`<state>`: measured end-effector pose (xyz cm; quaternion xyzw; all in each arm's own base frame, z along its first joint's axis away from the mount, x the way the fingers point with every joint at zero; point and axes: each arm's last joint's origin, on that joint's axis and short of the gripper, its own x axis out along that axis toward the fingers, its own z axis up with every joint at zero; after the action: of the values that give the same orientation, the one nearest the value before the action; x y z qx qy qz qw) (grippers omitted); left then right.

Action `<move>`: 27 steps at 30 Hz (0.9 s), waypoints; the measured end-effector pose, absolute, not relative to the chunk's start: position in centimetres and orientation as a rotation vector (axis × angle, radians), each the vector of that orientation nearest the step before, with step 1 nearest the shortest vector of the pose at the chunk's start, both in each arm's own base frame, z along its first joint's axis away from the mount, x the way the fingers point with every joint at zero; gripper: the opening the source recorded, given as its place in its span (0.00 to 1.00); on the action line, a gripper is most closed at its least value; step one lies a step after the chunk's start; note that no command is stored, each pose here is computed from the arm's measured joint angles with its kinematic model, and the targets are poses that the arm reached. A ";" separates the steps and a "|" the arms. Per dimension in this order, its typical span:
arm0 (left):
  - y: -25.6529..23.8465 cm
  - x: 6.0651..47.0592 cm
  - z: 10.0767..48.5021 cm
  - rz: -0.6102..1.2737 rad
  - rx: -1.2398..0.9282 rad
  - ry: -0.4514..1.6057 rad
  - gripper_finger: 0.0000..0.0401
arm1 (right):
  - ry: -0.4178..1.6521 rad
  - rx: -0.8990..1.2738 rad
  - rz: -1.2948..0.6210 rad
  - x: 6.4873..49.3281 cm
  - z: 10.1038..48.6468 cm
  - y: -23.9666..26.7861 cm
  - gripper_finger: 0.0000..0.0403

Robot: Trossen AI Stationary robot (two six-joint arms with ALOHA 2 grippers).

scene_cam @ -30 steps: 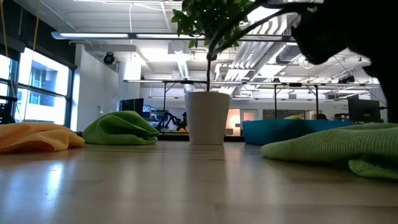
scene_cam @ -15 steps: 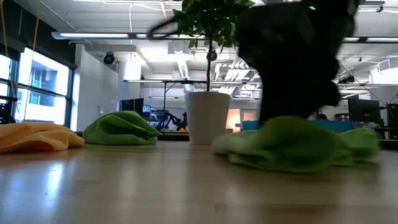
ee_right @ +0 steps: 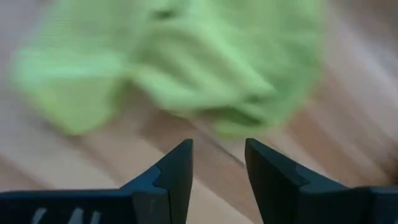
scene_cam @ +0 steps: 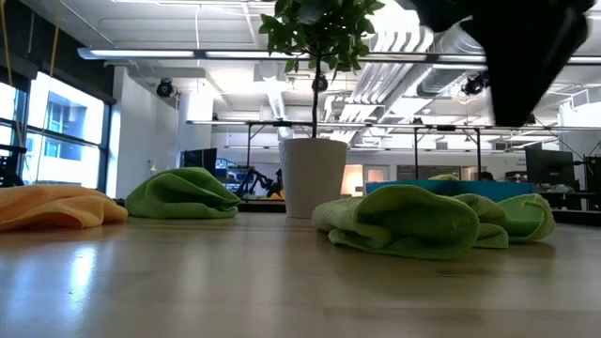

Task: Sort microfiber towel by color & place in baskets
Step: Fold the light green towel

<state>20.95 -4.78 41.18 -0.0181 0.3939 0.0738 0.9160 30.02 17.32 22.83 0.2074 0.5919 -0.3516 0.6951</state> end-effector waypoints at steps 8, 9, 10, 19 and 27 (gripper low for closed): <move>-5.1 22.1 40.5 0.196 -0.114 0.834 0.33 | 1.452 0.656 -1.008 27.9 21.3 15.4 0.34; -5.1 22.2 40.3 0.202 -0.122 0.840 0.33 | 1.443 0.692 -1.018 27.8 20.9 15.0 0.34; -5.2 22.4 40.2 0.208 -0.131 0.845 0.33 | 1.422 0.731 -1.028 27.7 20.5 14.7 0.34; -5.8 24.8 38.3 0.249 -0.163 0.919 0.33 | 1.154 0.996 -1.238 25.8 19.1 12.9 0.34; -6.4 27.0 36.2 0.242 -0.084 1.007 0.33 | 0.940 1.183 -1.272 26.1 16.3 12.6 0.34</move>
<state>26.96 -6.41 36.20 -0.0402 0.4810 0.1158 0.8681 26.11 12.64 16.30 0.4998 0.3972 -0.5375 0.5509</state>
